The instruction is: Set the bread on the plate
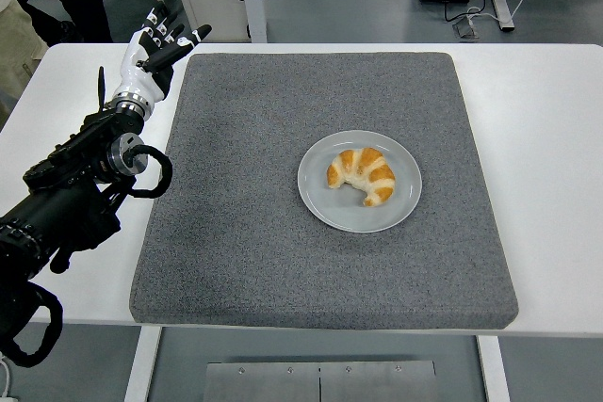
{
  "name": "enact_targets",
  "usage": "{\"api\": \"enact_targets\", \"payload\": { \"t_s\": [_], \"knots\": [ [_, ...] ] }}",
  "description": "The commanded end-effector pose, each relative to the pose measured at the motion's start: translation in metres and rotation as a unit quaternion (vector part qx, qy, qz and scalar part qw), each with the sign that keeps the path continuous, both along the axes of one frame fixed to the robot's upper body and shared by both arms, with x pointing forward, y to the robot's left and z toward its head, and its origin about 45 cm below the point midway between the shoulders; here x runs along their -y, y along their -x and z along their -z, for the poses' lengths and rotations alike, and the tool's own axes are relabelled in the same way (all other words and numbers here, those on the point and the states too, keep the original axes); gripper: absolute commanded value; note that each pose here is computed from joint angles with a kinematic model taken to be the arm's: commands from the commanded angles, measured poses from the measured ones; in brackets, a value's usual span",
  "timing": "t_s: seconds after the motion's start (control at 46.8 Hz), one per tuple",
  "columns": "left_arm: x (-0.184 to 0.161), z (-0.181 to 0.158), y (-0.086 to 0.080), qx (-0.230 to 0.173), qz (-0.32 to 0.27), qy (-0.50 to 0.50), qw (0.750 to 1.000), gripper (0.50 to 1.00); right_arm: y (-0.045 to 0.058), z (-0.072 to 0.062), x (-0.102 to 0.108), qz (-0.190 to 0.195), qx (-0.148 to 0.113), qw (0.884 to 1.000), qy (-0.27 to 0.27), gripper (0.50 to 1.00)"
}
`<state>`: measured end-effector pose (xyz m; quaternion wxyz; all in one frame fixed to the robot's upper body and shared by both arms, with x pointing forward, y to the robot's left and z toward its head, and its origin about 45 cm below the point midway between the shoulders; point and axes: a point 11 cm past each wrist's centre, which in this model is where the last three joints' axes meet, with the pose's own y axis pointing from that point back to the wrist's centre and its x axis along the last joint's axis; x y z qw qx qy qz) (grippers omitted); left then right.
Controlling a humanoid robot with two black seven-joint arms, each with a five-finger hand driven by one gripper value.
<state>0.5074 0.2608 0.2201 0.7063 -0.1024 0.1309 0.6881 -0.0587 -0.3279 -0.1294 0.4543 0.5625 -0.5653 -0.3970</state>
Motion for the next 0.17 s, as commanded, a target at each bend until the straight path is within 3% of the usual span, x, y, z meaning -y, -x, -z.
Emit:
{"api": "enact_targets", "payload": {
  "t_s": [0.0,0.15],
  "knots": [
    [0.0007,0.0001,0.0,0.0,0.0,0.001,1.0,0.981,0.0011,-0.0002,0.0023,-0.003,-0.002,1.0,0.005,1.0],
    [-0.0012,0.0005,0.0003,-0.001,-0.001,0.0,1.0,0.981,0.0011,0.0001,-0.0022,-0.006,-0.001,1.0,-0.002,1.0]
  ]
}}
